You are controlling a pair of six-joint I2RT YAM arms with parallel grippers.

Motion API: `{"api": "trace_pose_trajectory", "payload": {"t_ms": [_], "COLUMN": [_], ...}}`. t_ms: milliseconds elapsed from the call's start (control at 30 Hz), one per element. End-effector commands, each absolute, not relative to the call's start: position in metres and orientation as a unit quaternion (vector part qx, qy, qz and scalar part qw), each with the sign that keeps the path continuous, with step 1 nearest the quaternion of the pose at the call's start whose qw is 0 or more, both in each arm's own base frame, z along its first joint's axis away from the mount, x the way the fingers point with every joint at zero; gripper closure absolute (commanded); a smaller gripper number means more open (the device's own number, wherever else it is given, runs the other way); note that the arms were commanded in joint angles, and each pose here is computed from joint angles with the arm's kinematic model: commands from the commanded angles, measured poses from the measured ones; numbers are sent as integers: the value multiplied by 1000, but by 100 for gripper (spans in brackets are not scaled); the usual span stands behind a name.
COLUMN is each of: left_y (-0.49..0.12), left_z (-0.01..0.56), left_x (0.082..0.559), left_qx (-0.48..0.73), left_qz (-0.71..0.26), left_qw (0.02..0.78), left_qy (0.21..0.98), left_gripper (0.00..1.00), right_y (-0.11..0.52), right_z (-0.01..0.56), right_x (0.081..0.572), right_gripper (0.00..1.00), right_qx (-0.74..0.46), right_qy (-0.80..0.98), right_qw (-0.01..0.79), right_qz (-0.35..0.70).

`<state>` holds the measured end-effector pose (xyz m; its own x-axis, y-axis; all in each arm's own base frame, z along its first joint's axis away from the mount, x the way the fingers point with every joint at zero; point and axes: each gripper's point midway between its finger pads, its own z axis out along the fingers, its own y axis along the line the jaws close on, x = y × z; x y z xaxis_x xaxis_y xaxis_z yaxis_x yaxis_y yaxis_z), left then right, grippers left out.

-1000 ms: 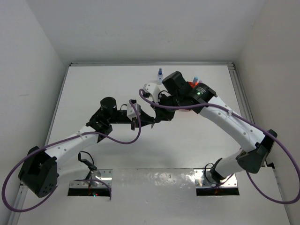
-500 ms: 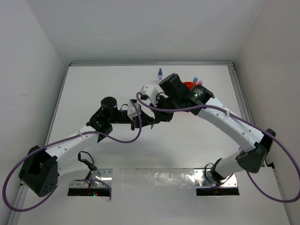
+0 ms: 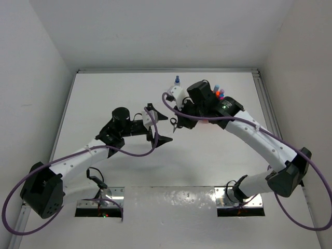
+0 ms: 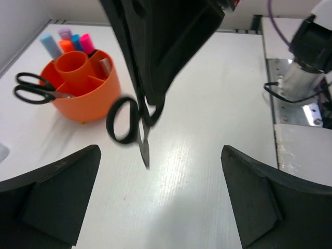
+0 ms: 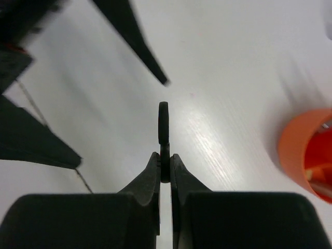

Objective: Sort the stationery into containers
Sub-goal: Place the scissors in the storage box.

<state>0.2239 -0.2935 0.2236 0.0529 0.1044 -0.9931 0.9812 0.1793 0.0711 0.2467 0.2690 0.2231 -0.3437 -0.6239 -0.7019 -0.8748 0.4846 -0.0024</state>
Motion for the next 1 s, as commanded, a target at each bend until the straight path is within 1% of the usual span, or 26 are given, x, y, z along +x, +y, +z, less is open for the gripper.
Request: {"api": "trace_pose_trajectory", "payload": {"t_ms": [0, 67, 100, 167, 200, 267, 367, 667, 867, 967], "left_y": [-286, -283, -282, -279, -277, -271, -264, -249, -247, -247], "left_z": [261, 268, 271, 270, 265, 258, 254, 244, 245, 246], "left_x": [243, 247, 248, 254, 257, 263, 267, 269, 271, 271], "left_qx": [453, 436, 423, 401, 391, 369, 353, 334, 333, 333], "left_qz": [-376, -371, -373, -369, -363, -352, -337, -314, -310, -310], "left_qw": [591, 606, 609, 611, 612, 613, 619, 626, 631, 633], "left_qy": [551, 553, 558, 573, 584, 604, 615, 631, 628, 627], "left_gripper": [0, 0, 0, 0, 0, 0, 0, 0, 0, 0], "right_y": [243, 222, 213, 186, 170, 147, 130, 118, 125, 127], "right_z": [240, 243, 250, 260, 267, 272, 270, 226, 200, 200], "right_x": [276, 295, 305, 330, 347, 370, 391, 428, 434, 432], "right_gripper": [100, 100, 100, 100, 100, 100, 100, 100, 100, 100], "right_qx": [-403, -361, -341, -293, -250, -211, -183, -163, -160, -145], "right_qy": [817, 831, 830, 837, 842, 845, 846, 865, 875, 877], "right_qw": [384, 403, 427, 457, 477, 492, 499, 473, 456, 458], "right_qz": [154, 129, 114, 71, 44, -10, -42, -40, -16, 0]}}
